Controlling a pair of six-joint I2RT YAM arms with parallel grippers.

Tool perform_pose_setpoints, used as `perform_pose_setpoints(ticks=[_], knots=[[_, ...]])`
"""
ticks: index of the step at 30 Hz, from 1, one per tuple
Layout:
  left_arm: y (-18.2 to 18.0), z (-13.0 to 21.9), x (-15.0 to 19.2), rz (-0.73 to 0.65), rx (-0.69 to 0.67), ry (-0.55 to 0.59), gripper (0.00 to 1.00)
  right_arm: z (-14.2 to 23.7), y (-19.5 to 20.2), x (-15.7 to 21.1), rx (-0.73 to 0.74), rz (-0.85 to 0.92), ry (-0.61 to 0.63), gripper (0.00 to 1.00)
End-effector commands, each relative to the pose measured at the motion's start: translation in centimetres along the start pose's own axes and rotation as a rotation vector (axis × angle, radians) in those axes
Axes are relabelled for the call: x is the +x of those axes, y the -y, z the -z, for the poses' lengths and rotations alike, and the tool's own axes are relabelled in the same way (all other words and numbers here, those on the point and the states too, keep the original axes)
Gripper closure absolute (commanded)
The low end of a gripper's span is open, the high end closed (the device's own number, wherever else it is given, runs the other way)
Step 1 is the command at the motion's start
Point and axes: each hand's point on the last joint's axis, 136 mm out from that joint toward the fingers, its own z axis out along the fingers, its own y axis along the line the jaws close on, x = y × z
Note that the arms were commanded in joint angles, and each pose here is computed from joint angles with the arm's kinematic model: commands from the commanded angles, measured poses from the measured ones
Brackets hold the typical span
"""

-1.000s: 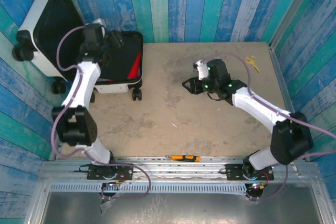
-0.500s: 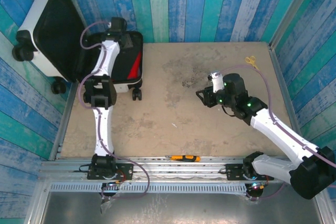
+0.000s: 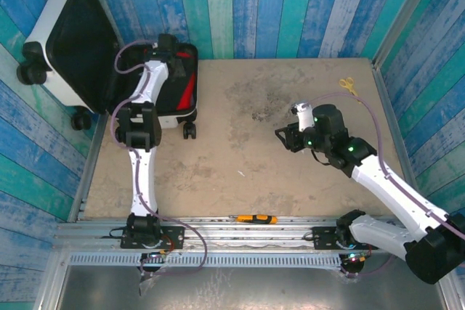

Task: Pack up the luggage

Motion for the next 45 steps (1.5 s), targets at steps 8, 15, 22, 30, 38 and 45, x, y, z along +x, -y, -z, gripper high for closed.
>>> perform_pose_setpoints(ticks=[8,15,22,30,38,45], knots=[[-3.8,26.4,-11.0,0.159,0.185,0.628,0.1,2.1,-0.4,-0.7,0.008,0.033,0.023,0.42],[-14.9,38.7,-6.8,0.165,-0.213,0.774,0.1,2.9,-1.8,-2.1,-0.048,0.044,0.052,0.39],[-21.1,42.7,-2.5,0.055,-0.55,0.732,0.09,1.9,-3.4,-2.5,-0.132,0.062,0.018,0.37],[-24.2,37.6,-2.1,0.086,-0.642,0.583,0.02,2.4,-4.1,-3.5,-0.153,0.072,0.021,0.37],[-26.0,33.2,-3.3,0.06,-0.807,0.472,0.25,3.6,-3.7,-3.6,-0.116,0.086,0.034,0.37],[-28.5,33.0,-3.9,0.184,-0.819,0.511,0.31,3.8,-3.4,-3.8,-0.092,0.096,0.023,0.37]])
